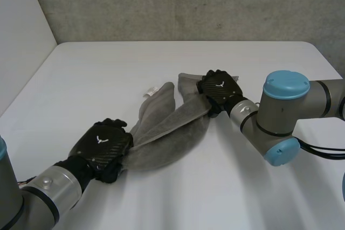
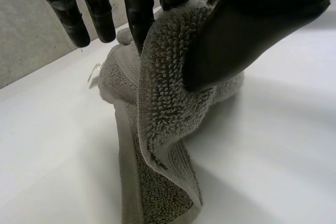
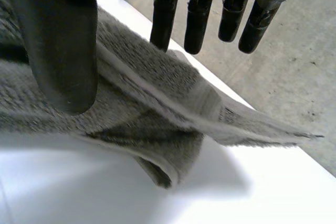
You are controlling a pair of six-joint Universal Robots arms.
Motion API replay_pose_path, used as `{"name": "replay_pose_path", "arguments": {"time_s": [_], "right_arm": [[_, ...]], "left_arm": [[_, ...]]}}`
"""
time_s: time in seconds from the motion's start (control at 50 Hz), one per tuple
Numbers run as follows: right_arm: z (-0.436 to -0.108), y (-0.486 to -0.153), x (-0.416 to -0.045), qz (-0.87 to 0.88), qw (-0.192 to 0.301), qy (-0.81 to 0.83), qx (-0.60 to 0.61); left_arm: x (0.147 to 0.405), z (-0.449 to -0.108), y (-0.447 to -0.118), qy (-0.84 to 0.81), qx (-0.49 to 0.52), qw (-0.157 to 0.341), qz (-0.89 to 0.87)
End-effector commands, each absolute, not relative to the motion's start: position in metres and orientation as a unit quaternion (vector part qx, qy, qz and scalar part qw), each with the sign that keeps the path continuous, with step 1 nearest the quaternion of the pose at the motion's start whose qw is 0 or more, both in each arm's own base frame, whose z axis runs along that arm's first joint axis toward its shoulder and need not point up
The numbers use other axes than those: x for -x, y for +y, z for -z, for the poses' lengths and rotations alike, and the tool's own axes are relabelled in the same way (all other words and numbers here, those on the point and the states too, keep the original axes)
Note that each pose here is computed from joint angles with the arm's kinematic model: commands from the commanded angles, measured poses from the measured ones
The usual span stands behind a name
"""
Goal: Fold the towel.
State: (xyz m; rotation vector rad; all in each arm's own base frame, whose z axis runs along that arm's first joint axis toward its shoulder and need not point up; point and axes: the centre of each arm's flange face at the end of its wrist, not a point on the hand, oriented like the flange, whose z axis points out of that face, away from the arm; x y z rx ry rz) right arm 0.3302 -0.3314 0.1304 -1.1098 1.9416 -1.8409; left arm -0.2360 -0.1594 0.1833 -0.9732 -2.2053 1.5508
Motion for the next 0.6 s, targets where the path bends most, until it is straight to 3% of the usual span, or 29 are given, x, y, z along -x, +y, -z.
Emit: {"name": "replay_pose_path", "arguments": {"time_s": [0.02,0.18,0.3,0.34,0.44,0.6], "right_arm": [[-0.127,-0.345,-0.322,0.642,0.106,0.666,0.366],[-0.127,-0.353,-0.32,0.652,0.105,0.66,0.358],[-0.175,-0.357,-0.291,0.675,0.106,0.657,0.318],[-0.198,-0.351,-0.265,0.68,0.113,0.658,0.303],[-0.22,-0.333,-0.229,0.681,0.113,0.656,0.304],[-0.225,-0.297,-0.188,0.644,0.122,0.696,0.293]], "left_arm": [[0.234,-0.184,-0.163,-0.764,0.331,0.134,-0.537],[0.233,-0.183,-0.166,-0.766,0.327,0.131,-0.537],[0.233,-0.187,-0.176,-0.763,0.322,0.128,-0.546],[0.235,-0.19,-0.181,-0.76,0.321,0.127,-0.551],[0.238,-0.191,-0.189,-0.758,0.32,0.126,-0.553],[0.242,-0.179,-0.197,-0.768,0.322,0.128,-0.539]]}}
